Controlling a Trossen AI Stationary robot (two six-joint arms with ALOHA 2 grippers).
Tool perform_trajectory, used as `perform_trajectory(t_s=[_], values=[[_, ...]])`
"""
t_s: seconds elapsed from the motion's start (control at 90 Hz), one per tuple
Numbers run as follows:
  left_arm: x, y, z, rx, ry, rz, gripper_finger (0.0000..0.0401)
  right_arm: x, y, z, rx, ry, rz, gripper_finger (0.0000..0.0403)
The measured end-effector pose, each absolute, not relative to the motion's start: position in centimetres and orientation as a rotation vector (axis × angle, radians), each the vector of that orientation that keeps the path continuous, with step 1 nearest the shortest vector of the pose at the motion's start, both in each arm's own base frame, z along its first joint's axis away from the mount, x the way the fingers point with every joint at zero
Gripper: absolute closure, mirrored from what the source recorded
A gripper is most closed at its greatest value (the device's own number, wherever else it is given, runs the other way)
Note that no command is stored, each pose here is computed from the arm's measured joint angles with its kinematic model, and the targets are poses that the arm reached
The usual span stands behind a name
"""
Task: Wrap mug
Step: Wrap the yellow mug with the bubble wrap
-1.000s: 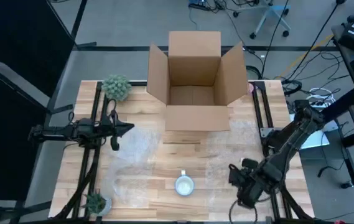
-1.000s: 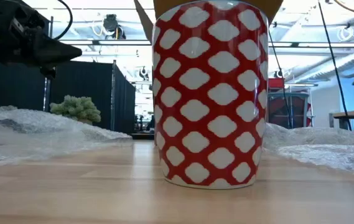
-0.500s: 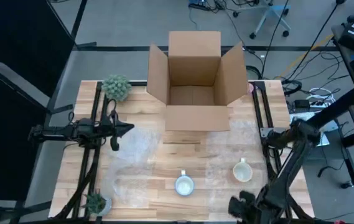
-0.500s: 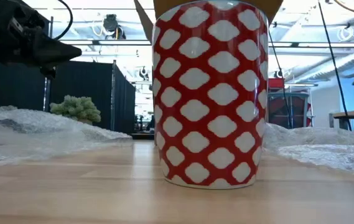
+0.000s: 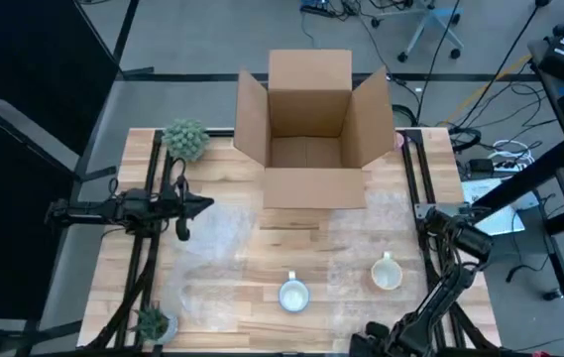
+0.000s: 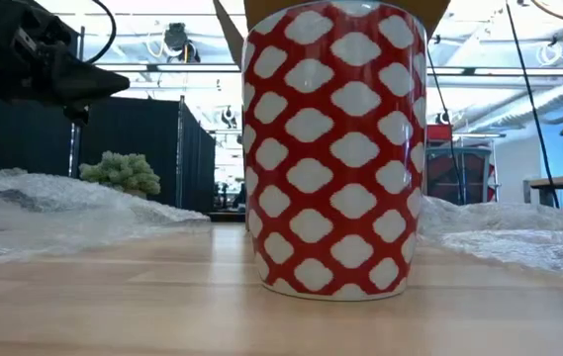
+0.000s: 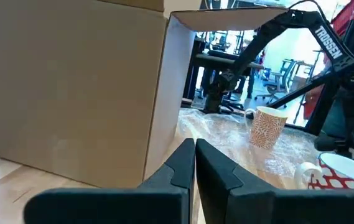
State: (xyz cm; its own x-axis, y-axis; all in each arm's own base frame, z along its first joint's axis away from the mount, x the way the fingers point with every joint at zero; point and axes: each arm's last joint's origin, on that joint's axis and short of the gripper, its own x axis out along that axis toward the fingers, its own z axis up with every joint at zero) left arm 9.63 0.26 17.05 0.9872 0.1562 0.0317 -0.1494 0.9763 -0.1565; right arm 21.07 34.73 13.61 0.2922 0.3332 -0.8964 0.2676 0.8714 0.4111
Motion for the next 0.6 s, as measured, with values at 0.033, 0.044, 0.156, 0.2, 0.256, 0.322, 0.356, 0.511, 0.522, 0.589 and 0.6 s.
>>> perform_trajectory(t_s=[0.033,0.044,0.156,0.2,0.256,0.322,0.356,0.511,0.522,0.589,0.6], values=[[9.6,0.3,17.0,-0.154,-0.044,0.154,0.0401,21.1,34.6,13.7,0.548,1.295,0.043,0.0248],[9.6,0.3,17.0,-0.154,-0.044,0.154,0.0401,21.1,34.6,13.7,0.547,1.297,0.042,0.0248],[9.6,0.3,17.0,-0.154,-0.044,0.154,0.0401,21.2,34.0,14.7,0.555,1.301,0.036,0.0248],[9.6,0.3,17.0,-0.154,-0.044,0.154,0.0401,21.3,33.7,15.4,0.563,1.300,0.036,0.0248],[9.6,0.3,17.0,-0.154,-0.044,0.154,0.0401,21.3,33.1,16.3,0.564,1.313,0.027,0.0248],[9.6,0.3,17.0,-0.154,-0.044,0.154,0.0401,21.2,32.4,16.7,0.537,1.328,-0.017,0.0248],[9.6,0.3,17.0,-0.154,-0.044,0.154,0.0401,21.2,32.1,16.6,0.519,1.334,-0.041,0.0248],[9.6,0.3,17.0,-0.154,-0.043,0.154,0.0401,21.2,32.2,16.1,0.523,1.364,-0.048,0.0248],[9.6,0.3,17.0,-0.154,-0.044,0.154,0.0401,21.1,32.2,16.1,0.526,1.372,-0.042,0.0248],[9.6,0.3,17.0,-0.154,-0.043,0.154,0.0401,20.9,32.7,15.7,0.518,1.400,-0.008,0.0248],[9.6,0.3,17.0,-0.154,-0.043,0.154,0.0401,20.8,32.7,15.6,0.516,1.401,-0.006,0.0248]])
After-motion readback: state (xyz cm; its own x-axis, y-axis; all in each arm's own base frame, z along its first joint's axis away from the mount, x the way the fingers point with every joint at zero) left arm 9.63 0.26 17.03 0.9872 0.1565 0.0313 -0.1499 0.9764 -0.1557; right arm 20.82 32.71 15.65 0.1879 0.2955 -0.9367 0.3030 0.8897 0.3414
